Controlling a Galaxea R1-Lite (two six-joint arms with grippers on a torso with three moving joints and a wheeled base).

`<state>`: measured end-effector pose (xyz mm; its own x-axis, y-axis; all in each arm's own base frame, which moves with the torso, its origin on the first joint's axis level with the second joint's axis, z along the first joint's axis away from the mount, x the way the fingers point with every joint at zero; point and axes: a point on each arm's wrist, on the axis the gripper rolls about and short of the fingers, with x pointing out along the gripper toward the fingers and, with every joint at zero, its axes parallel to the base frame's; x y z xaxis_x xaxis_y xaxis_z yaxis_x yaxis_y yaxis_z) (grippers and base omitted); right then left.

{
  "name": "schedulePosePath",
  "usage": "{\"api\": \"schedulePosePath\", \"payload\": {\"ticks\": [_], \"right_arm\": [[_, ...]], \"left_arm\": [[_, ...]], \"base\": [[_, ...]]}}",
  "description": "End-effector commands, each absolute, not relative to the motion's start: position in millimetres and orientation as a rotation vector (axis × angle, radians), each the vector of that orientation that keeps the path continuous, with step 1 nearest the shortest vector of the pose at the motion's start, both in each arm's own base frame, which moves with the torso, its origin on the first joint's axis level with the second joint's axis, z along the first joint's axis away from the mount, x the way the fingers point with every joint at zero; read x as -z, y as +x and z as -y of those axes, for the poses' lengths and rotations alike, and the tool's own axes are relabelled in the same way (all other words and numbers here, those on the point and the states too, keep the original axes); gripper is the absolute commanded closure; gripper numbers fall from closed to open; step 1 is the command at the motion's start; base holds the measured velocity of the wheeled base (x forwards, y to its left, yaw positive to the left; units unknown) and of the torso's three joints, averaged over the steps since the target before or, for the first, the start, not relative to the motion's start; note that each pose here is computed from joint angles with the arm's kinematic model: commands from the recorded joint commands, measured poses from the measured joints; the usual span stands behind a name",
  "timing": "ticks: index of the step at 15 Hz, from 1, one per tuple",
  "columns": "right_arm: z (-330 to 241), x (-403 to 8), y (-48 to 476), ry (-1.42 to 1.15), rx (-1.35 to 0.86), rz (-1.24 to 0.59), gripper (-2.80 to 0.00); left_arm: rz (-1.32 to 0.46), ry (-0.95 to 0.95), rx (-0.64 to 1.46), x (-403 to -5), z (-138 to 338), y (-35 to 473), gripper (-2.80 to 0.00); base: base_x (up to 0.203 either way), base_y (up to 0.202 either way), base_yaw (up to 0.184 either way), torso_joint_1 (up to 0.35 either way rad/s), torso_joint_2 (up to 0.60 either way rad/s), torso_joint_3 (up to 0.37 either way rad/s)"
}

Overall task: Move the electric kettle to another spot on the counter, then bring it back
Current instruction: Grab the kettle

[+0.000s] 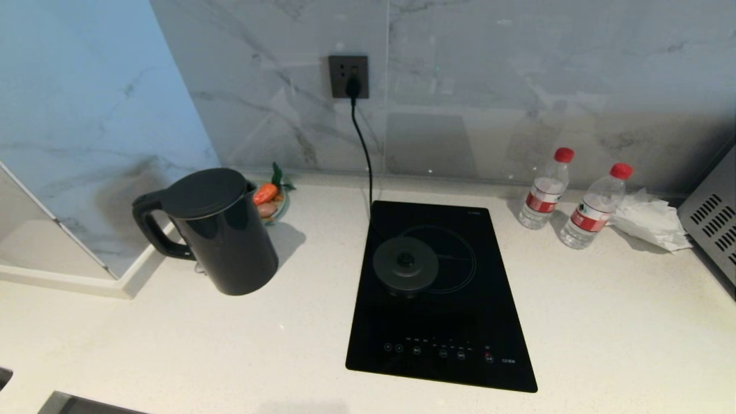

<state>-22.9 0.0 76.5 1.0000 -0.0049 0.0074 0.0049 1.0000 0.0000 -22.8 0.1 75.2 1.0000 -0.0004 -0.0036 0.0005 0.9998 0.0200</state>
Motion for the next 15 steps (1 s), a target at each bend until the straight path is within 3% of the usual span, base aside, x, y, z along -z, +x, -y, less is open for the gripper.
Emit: {"api": "schedulePosePath", "payload": {"ticks": [1, 15], "right_arm": [[0.0, -76.5, -22.9, 0.0, 0.005, 0.008, 0.0], [-0.1, -76.5, -22.9, 0.0, 0.006, 0.008, 0.0]], "left_arm": [[-0.002, 0.02, -0.001, -75.1, 0.0, -22.9, 0.0], [-0.002, 0.02, -0.004, -76.1, 0.0, -23.2, 0.0]], "base": [[0.0, 0.0, 0.0, 0.0, 0.0, 0.0], [0.0, 0.0, 0.0, 0.0, 0.0, 0.0]]}}
